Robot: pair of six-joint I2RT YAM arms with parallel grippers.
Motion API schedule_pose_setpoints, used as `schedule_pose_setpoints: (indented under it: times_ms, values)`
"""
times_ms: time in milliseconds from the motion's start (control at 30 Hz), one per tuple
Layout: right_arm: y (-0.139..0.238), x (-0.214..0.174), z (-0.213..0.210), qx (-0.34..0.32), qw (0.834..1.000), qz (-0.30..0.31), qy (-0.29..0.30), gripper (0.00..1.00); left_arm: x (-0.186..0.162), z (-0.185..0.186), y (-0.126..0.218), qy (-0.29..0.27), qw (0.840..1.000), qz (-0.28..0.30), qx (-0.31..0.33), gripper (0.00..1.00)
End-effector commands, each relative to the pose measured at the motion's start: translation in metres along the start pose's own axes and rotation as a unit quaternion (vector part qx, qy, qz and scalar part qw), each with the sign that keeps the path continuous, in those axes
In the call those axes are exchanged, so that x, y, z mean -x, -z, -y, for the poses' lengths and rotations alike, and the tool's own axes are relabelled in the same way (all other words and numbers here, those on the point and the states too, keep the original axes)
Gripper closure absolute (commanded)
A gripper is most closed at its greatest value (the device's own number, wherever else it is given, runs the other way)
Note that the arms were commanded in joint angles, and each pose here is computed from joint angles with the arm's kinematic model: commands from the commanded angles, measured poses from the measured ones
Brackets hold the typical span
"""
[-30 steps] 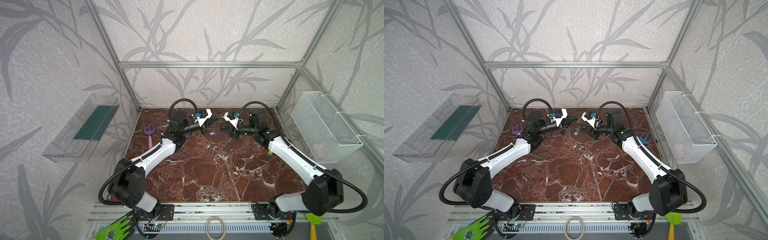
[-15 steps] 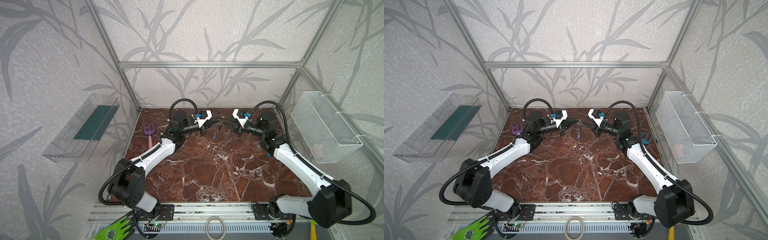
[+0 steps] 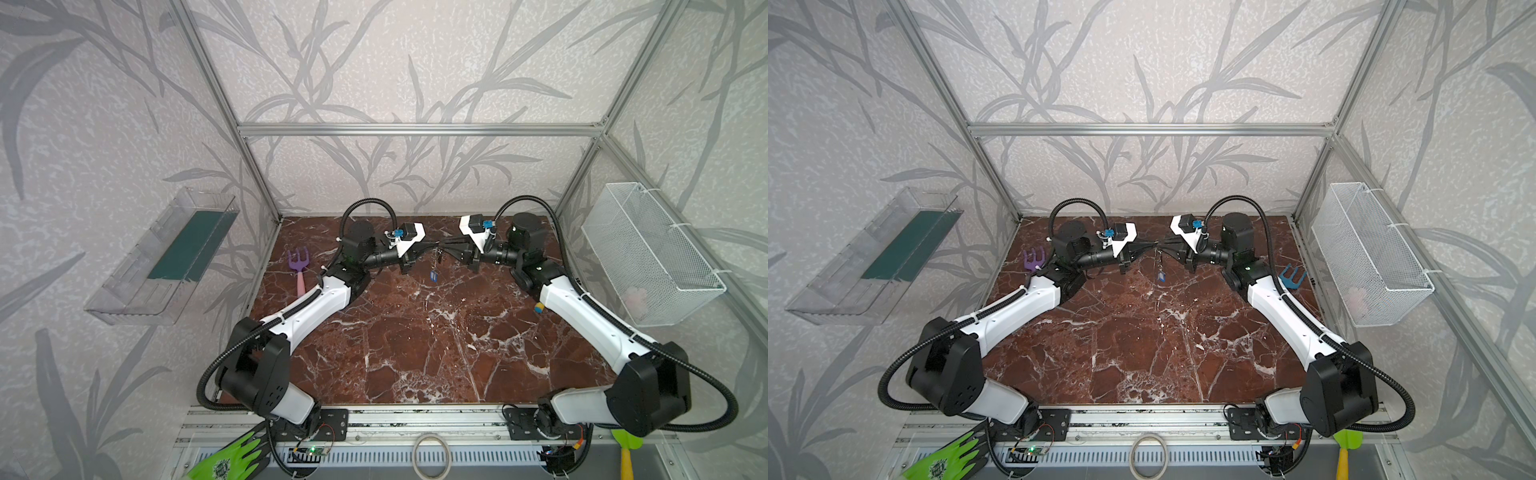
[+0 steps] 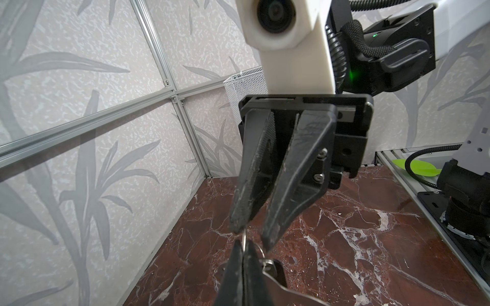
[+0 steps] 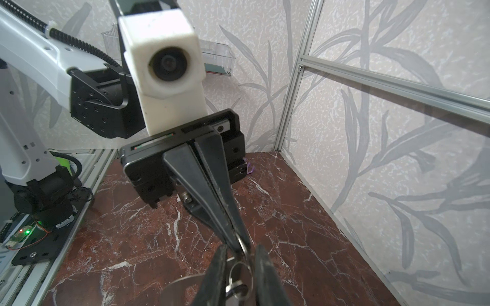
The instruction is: Put the keys on the keyring
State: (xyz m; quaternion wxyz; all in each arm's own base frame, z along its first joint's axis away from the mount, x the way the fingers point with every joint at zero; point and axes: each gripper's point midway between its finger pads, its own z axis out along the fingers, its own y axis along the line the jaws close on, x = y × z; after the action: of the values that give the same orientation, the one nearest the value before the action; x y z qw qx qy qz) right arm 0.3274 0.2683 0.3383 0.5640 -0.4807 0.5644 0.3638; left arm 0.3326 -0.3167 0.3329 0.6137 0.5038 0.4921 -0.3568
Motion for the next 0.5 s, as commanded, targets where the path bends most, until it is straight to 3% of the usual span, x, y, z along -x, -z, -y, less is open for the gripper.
schedule_pose_setpoints:
  times_ms: [0, 167, 300, 467]
  values:
    - [-0.002, 0.002, -0.007, 0.026, 1.000, -0.002, -0.008, 0.85, 0.030, 0.001, 0.004, -0.034, 0.999, 0.026, -0.001, 1.00]
    - [-0.004, -0.005, -0.009, 0.035, 0.999, -0.011, -0.017, 0.92, 0.031, 0.002, 0.004, -0.037, 0.999, 0.028, -0.001, 1.00]
    - [-0.005, -0.011, -0.008, 0.033, 0.999, -0.020, -0.022, 0.77, 0.033, 0.004, 0.005, -0.037, 0.999, 0.029, -0.005, 1.00]
    - [-0.005, -0.009, -0.009, 0.038, 0.999, -0.017, -0.020, 0.78, 0.034, 0.006, 0.006, -0.040, 0.999, 0.030, -0.009, 1.00]
